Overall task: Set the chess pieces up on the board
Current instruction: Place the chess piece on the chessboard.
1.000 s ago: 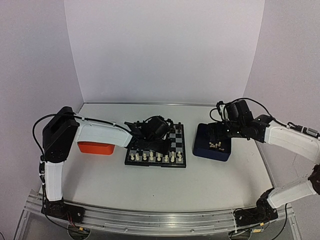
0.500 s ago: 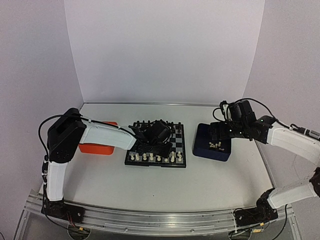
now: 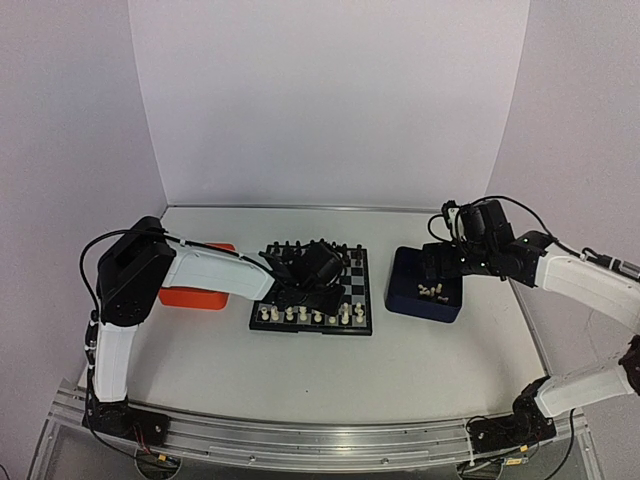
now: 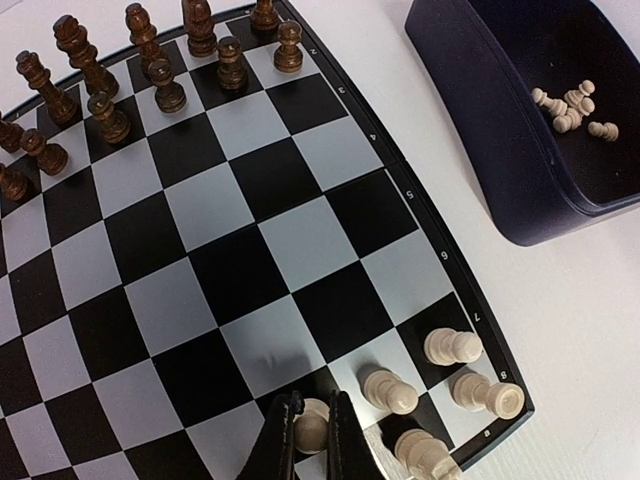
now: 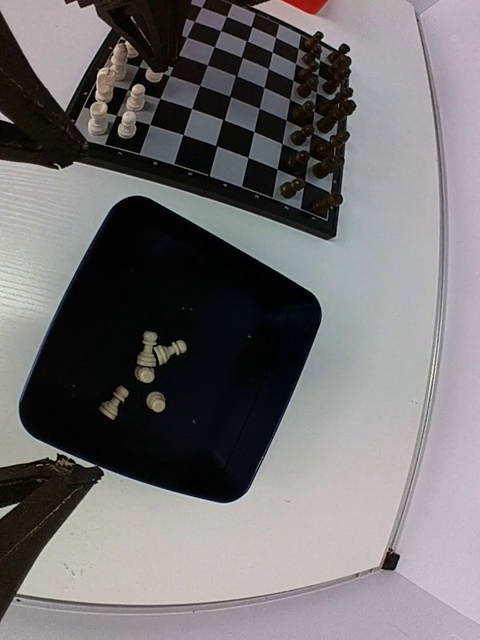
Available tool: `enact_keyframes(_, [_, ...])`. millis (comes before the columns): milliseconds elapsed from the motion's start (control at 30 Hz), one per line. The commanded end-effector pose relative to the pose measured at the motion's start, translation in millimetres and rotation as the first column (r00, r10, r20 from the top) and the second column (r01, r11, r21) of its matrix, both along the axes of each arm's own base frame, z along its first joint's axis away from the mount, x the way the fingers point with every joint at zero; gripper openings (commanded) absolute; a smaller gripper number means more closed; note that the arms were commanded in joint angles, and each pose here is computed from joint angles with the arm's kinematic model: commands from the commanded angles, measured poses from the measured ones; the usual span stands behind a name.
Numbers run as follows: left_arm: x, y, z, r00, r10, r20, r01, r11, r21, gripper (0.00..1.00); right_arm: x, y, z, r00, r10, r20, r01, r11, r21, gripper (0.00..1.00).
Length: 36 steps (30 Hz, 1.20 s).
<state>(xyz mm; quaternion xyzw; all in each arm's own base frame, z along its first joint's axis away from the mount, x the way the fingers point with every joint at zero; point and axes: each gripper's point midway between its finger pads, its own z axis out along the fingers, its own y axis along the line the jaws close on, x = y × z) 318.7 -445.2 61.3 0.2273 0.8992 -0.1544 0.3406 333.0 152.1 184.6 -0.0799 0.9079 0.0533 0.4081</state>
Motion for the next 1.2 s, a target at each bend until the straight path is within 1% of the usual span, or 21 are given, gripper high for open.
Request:
enact_keyframes(0, [5,-8,3,1.000,0.007,0.022,-0.007,1.000,-0.002,0.03,1,-5,9,0.999,-0.013,0.039,0.012,1.000,0.008,0.98])
enact_keyframes(300, [3,-7,-4,1.000,0.005,-0.002,-0.005,1.000,0.008,0.09,0,-11,9,0.999,-0.030,0.044,0.030,1.000,0.002,0.98])
enact_keyframes(467, [3,-9,-2,1.000,0.003,-0.005,-0.003,1.000,0.002,0.16,0,-11,8,0.999,-0.030,0.043,0.030,1.000,0.006,0.98])
enact_keyframes(533, [3,-11,0,1.000,0.001,-0.004,-0.001,1.000,-0.005,0.16,0,-11,9,0.999,-0.030,0.043,0.030,1.000,0.007,0.98])
enact_keyframes(733, [8,-18,10,1.000,-0.001,0.016,0.001,1.000,-0.024,0.21,0,-10,7,0.999,-0.027,0.037,0.027,1.000,0.010,0.98])
enact_keyframes(1000, [21,-25,37,0.997,0.026,0.072,-0.022,0.998,-0.052,0.25,1,-8,11,0.999,-0.018,0.039,0.017,1.000,0.022,0.98])
enact_keyframes(1100, [24,-24,49,0.995,0.042,0.091,-0.036,0.997,-0.065,0.31,0,-6,11,0.999,-0.014,0.037,0.012,0.999,0.029,0.98])
enact_keyframes(1167, [26,-24,60,0.993,0.054,0.105,-0.045,0.996,-0.081,0.39,1,-5,11,0.999,-0.011,0.035,0.010,0.999,0.034,0.98])
